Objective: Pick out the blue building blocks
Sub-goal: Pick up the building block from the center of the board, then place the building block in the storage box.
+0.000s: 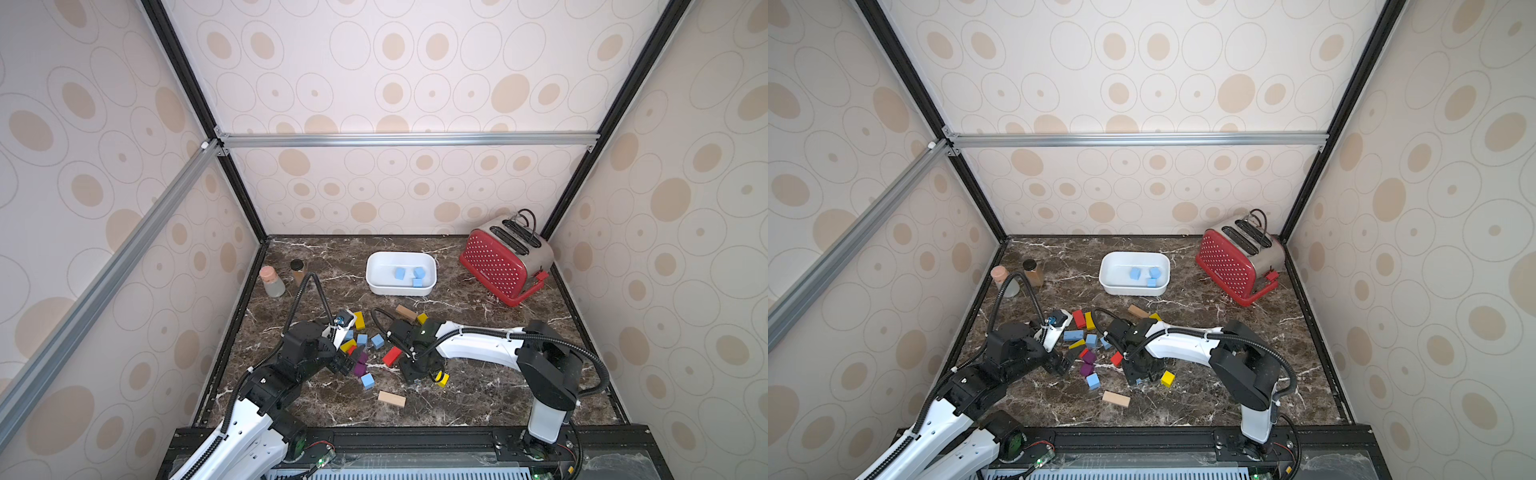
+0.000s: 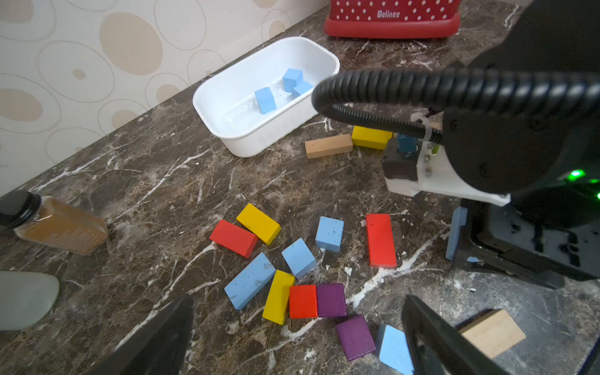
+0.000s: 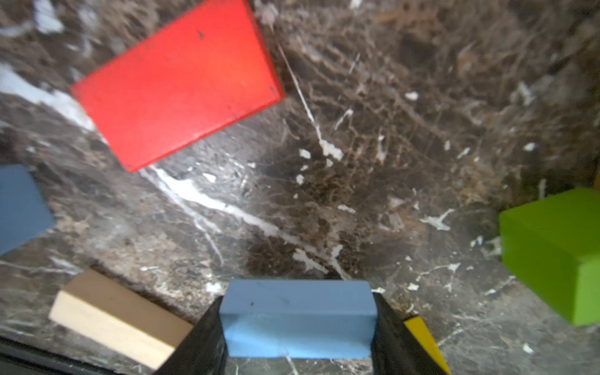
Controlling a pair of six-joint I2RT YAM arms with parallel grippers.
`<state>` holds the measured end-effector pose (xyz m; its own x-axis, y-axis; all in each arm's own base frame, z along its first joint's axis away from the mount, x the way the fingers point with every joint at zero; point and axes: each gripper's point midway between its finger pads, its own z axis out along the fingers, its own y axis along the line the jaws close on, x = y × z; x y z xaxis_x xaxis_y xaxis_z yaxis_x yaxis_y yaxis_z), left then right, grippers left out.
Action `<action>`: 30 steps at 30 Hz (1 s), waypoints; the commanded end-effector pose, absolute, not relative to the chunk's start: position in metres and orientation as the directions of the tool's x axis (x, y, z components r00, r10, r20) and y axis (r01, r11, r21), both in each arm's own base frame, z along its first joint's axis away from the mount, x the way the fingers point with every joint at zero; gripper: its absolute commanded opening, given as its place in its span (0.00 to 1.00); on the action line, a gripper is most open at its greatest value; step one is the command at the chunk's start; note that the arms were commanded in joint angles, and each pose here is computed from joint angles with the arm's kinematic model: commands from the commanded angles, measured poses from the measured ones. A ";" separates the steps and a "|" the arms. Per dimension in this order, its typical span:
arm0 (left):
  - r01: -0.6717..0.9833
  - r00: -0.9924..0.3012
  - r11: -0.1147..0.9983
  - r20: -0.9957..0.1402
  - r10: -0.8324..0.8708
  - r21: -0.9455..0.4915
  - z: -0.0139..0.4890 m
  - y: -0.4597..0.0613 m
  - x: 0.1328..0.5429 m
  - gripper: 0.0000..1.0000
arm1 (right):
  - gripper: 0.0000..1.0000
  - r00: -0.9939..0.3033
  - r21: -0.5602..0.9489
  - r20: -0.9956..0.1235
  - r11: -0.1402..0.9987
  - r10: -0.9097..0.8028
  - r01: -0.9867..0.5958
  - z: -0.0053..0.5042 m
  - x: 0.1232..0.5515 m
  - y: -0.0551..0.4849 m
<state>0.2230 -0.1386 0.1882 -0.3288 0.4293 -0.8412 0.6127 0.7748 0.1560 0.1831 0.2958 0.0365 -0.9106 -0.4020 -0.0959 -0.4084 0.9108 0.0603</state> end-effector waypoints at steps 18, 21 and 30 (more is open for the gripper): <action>0.541 -0.230 0.811 -0.889 0.397 0.223 0.256 -0.135 0.242 1.00 | 0.00 -0.837 0.130 -0.337 0.860 -0.430 -0.494 0.139 0.255 0.316; 0.533 -0.223 0.814 -0.890 0.398 0.231 0.260 -0.134 0.244 0.99 | 0.00 -0.822 0.126 -0.362 0.851 -0.440 -0.511 0.150 0.266 0.316; 0.467 -0.234 0.849 -0.891 0.389 0.248 0.270 -0.125 0.262 0.99 | 0.00 -0.805 0.134 -0.434 0.854 -0.405 -0.502 0.176 0.309 0.314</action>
